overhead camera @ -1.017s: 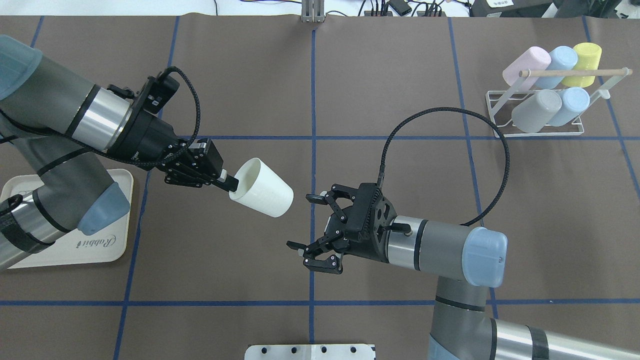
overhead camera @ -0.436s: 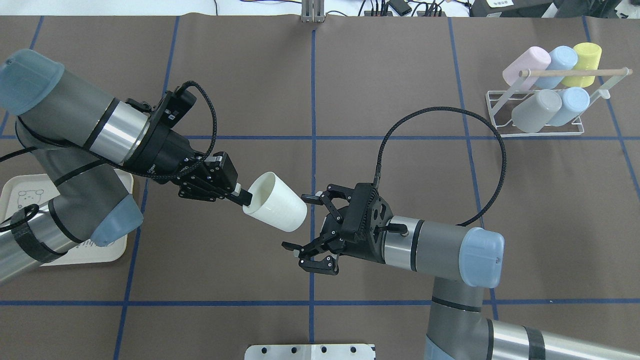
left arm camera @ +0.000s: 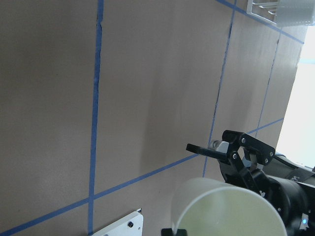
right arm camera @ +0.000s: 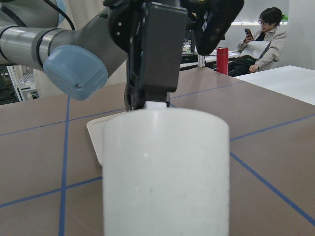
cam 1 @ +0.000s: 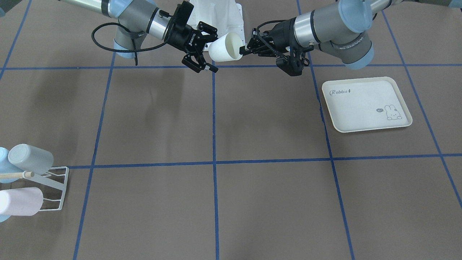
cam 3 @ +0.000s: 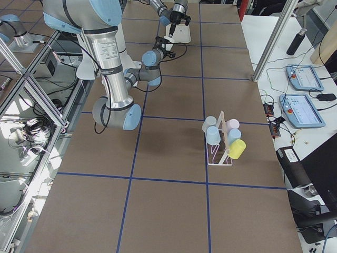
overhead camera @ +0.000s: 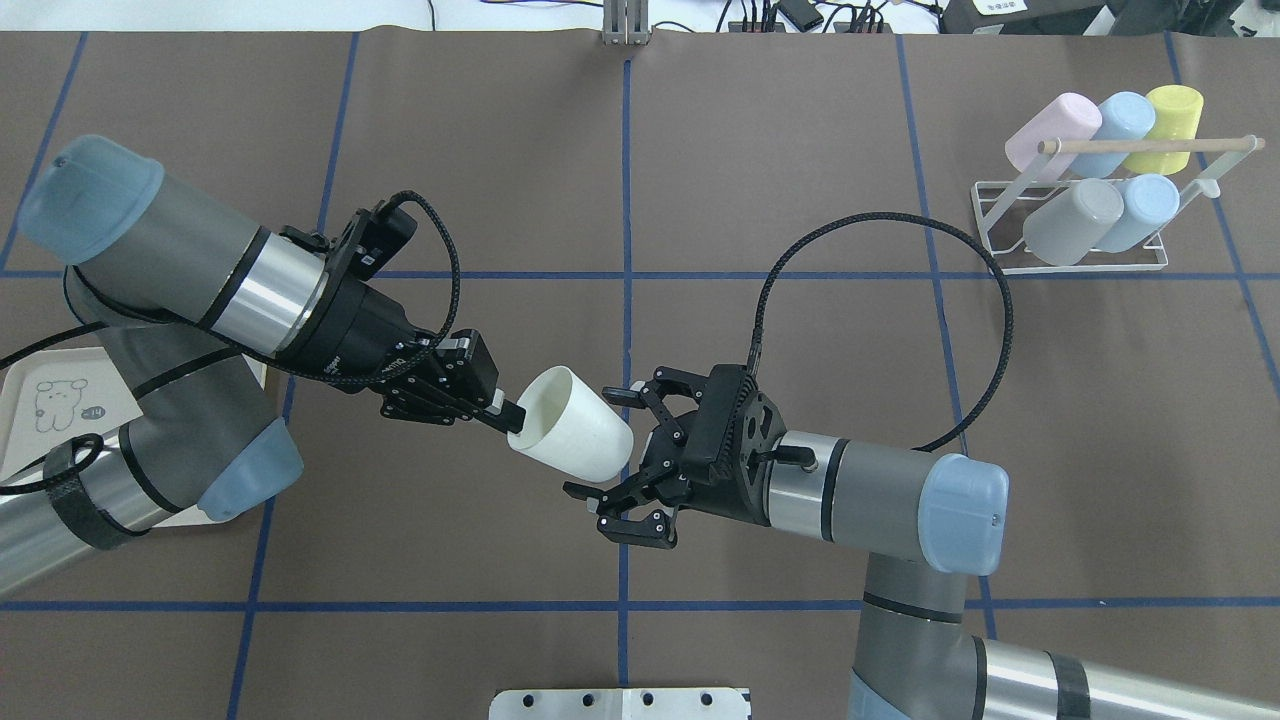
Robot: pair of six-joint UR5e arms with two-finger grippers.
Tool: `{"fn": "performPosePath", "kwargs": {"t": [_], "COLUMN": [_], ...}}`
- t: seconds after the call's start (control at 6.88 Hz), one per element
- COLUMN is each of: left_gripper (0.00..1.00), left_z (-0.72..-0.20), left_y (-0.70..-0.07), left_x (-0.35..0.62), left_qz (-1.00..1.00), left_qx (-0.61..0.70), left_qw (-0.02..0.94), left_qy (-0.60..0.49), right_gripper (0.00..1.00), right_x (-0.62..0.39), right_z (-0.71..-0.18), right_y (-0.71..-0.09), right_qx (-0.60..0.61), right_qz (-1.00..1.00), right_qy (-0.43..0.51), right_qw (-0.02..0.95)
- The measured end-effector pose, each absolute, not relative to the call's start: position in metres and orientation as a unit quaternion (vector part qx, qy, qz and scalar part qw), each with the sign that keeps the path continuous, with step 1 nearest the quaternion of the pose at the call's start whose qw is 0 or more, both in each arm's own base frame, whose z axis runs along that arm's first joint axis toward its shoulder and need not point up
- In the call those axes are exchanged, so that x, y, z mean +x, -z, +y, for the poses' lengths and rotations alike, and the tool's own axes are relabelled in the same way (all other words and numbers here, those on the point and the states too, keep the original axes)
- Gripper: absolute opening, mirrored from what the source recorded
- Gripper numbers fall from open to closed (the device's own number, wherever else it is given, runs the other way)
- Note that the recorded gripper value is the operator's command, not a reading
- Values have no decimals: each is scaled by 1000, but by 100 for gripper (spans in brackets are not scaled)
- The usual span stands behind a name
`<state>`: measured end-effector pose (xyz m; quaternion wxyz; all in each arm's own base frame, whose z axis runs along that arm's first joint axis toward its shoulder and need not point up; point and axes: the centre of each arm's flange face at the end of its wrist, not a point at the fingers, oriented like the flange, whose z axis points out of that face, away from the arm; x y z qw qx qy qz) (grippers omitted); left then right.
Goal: Transfer IKEA cup to right arm and place on rack
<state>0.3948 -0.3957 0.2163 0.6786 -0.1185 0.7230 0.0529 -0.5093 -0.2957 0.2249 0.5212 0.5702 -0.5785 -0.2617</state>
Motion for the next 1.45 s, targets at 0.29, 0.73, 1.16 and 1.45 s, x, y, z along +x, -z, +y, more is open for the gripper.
{"fn": "performPosePath", "kwargs": {"t": [0.29, 0.73, 1.16, 1.45], "left_gripper": [0, 0, 100, 100], "left_z": [-393, -394, -394, -396], "left_y": [-218, -220, -221, -220], "left_x": [400, 402, 401, 398], "left_qz": [722, 721, 720, 721], "left_qx": [-121, -121, -121, -119], "left_qw": [680, 681, 681, 681], "left_qy": [-53, -52, -51, -50], "right_gripper": [78, 48, 48, 53], "right_x": [-510, -510, -511, -510], "right_z": [-295, -293, -292, -292], "right_y": [-225, -227, -229, -230], "right_qx": [570, 568, 566, 566], "right_qz": [-578, -579, -579, -578], "right_qy": [263, 265, 266, 267], "right_qw": [521, 522, 523, 524]}}
